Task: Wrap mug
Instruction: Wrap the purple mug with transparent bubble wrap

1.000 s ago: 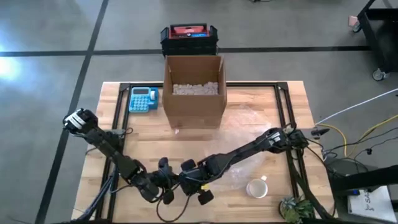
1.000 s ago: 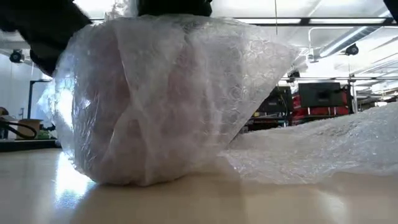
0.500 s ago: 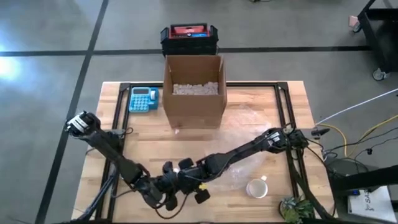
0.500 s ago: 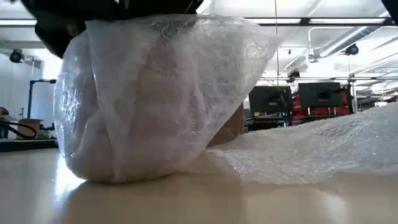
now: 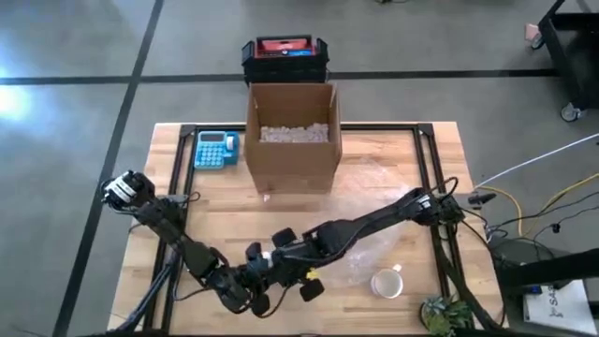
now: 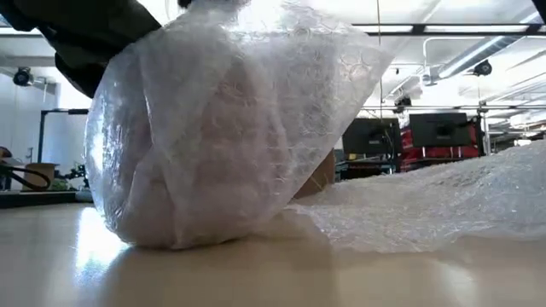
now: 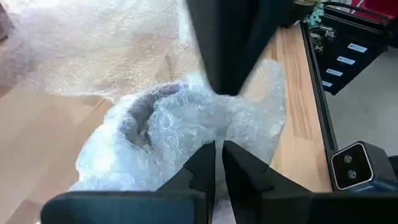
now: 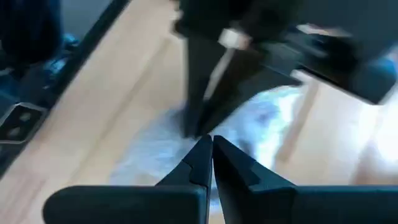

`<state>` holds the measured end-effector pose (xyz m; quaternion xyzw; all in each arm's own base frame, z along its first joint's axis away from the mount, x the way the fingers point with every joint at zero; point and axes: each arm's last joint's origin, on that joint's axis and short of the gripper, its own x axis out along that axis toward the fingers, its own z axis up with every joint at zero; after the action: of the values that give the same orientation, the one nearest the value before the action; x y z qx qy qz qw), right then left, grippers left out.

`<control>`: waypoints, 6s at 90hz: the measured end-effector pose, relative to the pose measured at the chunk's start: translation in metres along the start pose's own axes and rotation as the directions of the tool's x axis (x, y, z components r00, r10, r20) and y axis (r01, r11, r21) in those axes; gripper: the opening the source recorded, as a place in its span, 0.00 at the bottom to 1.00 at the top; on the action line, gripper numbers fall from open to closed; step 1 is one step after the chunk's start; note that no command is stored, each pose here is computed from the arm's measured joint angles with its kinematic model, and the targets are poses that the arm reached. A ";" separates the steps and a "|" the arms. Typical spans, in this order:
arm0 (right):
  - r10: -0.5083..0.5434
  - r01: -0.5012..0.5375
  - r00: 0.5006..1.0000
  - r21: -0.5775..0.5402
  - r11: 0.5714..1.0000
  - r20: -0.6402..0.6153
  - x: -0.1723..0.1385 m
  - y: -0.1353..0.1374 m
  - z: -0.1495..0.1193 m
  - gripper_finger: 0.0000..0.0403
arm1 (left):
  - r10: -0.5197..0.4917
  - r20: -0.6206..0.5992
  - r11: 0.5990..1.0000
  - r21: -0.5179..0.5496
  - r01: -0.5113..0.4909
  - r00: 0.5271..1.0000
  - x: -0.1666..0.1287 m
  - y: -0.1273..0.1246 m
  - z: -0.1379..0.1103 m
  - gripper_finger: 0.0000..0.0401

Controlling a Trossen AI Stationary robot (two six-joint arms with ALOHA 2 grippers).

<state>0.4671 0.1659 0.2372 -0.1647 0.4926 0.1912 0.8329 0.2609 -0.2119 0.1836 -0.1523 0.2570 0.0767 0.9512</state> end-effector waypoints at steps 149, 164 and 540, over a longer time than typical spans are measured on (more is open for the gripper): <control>0.041 -0.027 0.986 0.084 0.996 -0.163 0.047 -0.004 -0.033 0.00 | -0.001 0.035 0.997 -0.074 0.003 0.999 -0.007 0.003 0.010 0.05; 0.030 -0.018 0.988 0.078 0.997 -0.151 0.055 -0.003 -0.033 0.00 | -0.029 0.079 0.997 -0.068 0.035 0.996 -0.016 -0.004 0.027 0.05; 0.032 -0.022 0.986 0.061 0.998 -0.165 0.058 -0.025 -0.037 0.00 | 0.127 0.046 0.985 0.108 -0.132 0.991 -0.003 0.011 0.009 0.05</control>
<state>0.4768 0.1359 0.1714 -0.1487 0.5678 0.1733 0.7909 0.2605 -0.1983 0.1899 -0.0806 0.2517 0.1269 0.9560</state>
